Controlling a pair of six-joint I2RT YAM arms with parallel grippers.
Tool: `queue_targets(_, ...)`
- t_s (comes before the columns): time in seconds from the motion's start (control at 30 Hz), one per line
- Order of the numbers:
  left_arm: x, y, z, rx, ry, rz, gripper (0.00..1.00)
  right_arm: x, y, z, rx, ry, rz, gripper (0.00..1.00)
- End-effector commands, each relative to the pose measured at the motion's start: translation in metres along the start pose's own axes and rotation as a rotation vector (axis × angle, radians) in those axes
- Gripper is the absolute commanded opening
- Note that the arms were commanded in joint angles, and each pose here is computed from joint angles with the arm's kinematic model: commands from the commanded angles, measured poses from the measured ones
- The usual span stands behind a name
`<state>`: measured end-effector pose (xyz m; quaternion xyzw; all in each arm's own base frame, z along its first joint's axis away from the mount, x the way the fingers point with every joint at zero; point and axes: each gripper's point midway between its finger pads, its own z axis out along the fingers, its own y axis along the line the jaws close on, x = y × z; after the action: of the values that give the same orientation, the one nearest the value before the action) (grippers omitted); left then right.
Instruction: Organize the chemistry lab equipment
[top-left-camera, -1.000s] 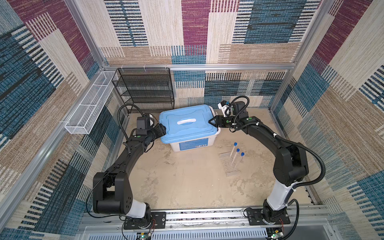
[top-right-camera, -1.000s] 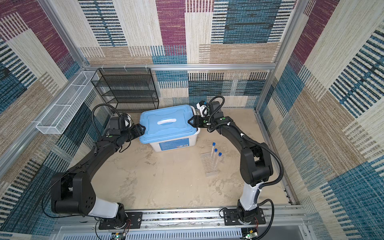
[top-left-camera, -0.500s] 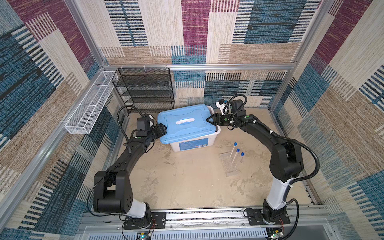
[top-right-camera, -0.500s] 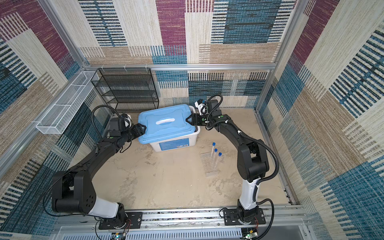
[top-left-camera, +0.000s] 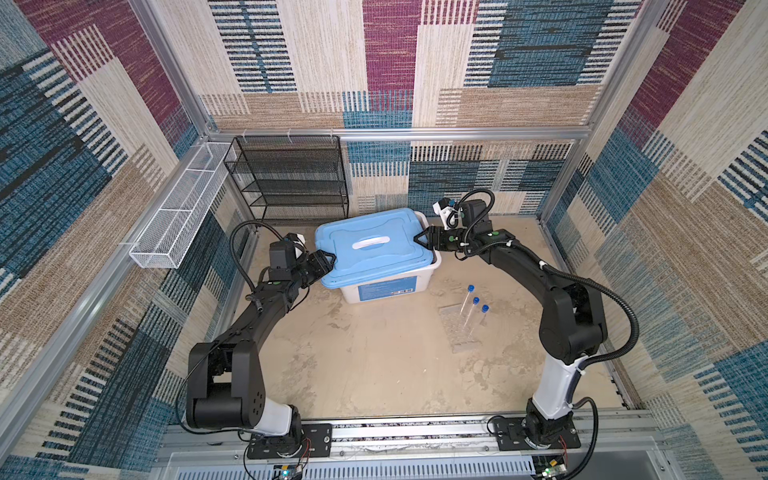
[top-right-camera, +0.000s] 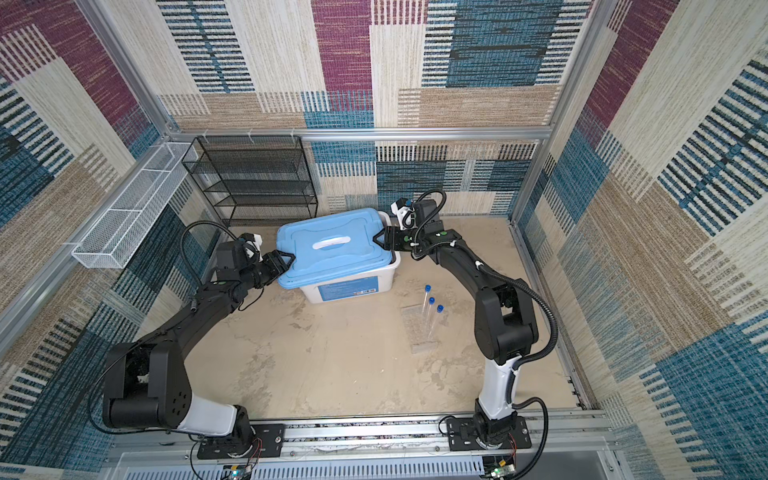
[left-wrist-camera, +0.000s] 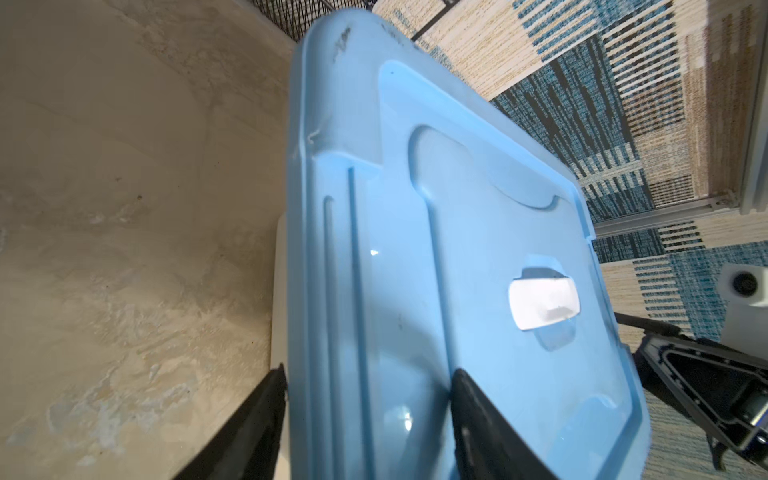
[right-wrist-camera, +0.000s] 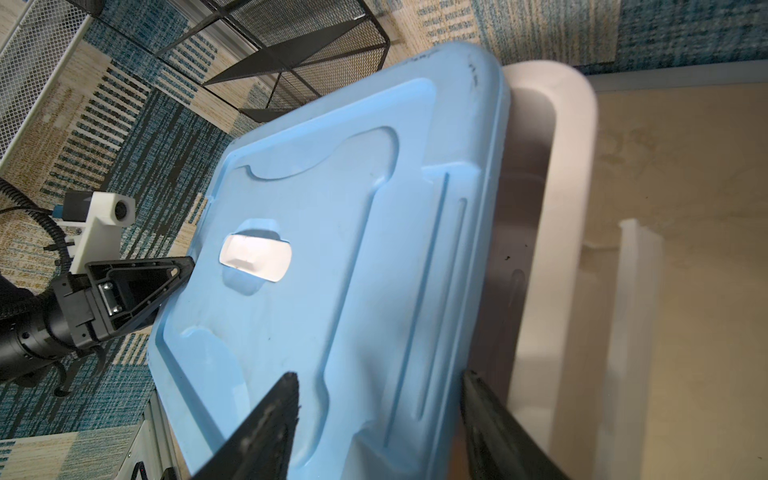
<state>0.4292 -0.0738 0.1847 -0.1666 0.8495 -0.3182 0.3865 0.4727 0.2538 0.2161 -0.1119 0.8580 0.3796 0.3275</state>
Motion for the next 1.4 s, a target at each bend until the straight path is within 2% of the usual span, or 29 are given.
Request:
queue_targets(0.0,0.0,-0.004,-0.009,-0.024,0.025,-0.006,0.61,0.002,0.001,-0.003,0.004,0.005,0.027,0.63)
queue_targets(0.13,-0.006,-0.012,-0.017,-0.017,0.006,-0.003,0.57,-0.007,0.013,-0.008,-0.036,-0.032,0.015,0.61)
queue_targets(0.47,-0.019,-0.028,-0.029,-0.009,-0.021,0.021,0.57,-0.025,0.027,-0.02,-0.061,-0.098,-0.01,0.6)
queue_targets(0.67,-0.02,-0.039,-0.028,-0.002,-0.015,0.056,0.57,-0.027,0.023,-0.023,-0.022,-0.103,-0.024,0.6)
queue_targets(0.83,-0.008,-0.045,-0.012,0.013,0.023,0.066,0.58,-0.018,0.006,-0.022,0.051,-0.098,-0.025,0.6)
queue_targets(1.03,-0.003,-0.036,0.001,-0.03,0.048,0.084,0.59,-0.01,-0.013,-0.015,0.115,-0.081,-0.018,0.6)
queue_targets(1.37,0.005,-0.031,0.007,-0.077,0.064,0.117,0.68,-0.012,-0.021,-0.016,0.161,-0.097,-0.032,0.61)
